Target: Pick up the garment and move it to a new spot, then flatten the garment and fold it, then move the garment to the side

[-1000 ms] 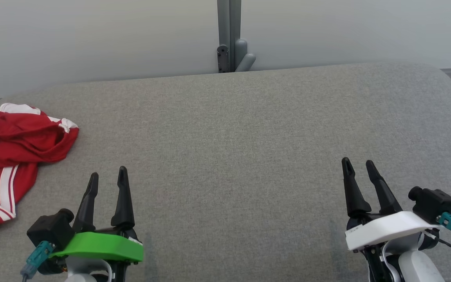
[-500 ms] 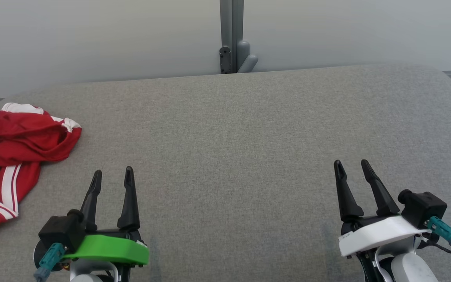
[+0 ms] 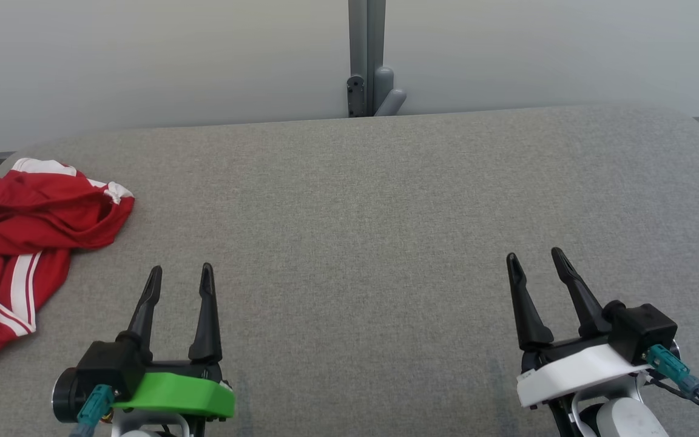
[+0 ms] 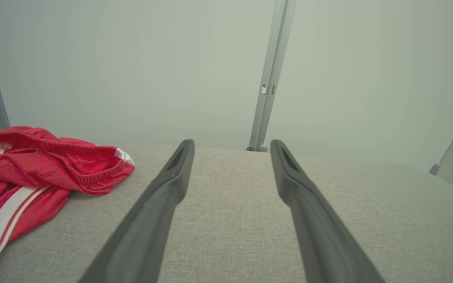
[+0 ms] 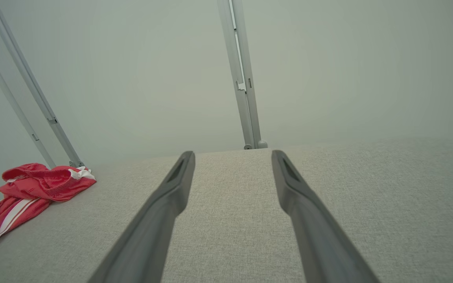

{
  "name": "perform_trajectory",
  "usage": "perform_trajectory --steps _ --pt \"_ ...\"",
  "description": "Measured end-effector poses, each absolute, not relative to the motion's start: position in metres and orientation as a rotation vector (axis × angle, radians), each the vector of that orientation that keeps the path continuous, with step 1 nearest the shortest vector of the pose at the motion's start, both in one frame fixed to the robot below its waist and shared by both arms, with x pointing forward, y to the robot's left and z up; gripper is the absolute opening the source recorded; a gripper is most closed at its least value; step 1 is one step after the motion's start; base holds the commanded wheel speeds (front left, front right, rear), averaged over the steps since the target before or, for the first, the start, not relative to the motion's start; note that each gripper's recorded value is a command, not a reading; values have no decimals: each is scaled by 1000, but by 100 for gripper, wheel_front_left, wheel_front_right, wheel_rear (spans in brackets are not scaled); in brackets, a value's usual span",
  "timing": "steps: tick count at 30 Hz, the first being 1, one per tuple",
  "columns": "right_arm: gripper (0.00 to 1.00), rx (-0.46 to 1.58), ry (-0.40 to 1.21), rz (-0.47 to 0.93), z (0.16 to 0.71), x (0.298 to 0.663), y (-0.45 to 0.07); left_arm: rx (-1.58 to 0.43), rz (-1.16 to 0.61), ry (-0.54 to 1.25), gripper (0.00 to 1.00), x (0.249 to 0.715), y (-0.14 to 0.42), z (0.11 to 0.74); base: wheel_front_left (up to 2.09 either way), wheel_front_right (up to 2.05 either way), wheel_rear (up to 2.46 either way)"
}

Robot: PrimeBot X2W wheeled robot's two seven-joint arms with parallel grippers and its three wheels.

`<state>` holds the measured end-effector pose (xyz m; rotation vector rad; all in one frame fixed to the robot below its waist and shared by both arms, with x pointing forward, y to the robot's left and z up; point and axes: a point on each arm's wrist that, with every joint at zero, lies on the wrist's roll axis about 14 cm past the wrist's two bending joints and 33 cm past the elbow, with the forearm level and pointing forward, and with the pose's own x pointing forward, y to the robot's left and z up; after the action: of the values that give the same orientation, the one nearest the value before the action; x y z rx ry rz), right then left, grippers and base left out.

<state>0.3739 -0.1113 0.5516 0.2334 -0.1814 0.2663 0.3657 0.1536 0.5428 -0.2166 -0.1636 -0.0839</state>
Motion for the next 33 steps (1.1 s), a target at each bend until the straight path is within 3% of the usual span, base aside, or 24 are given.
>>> perform_trajectory --steps 33 --pt "100 108 -218 311 553 367 -98 -74 -109 -206 100 355 149 547 0 0 0"
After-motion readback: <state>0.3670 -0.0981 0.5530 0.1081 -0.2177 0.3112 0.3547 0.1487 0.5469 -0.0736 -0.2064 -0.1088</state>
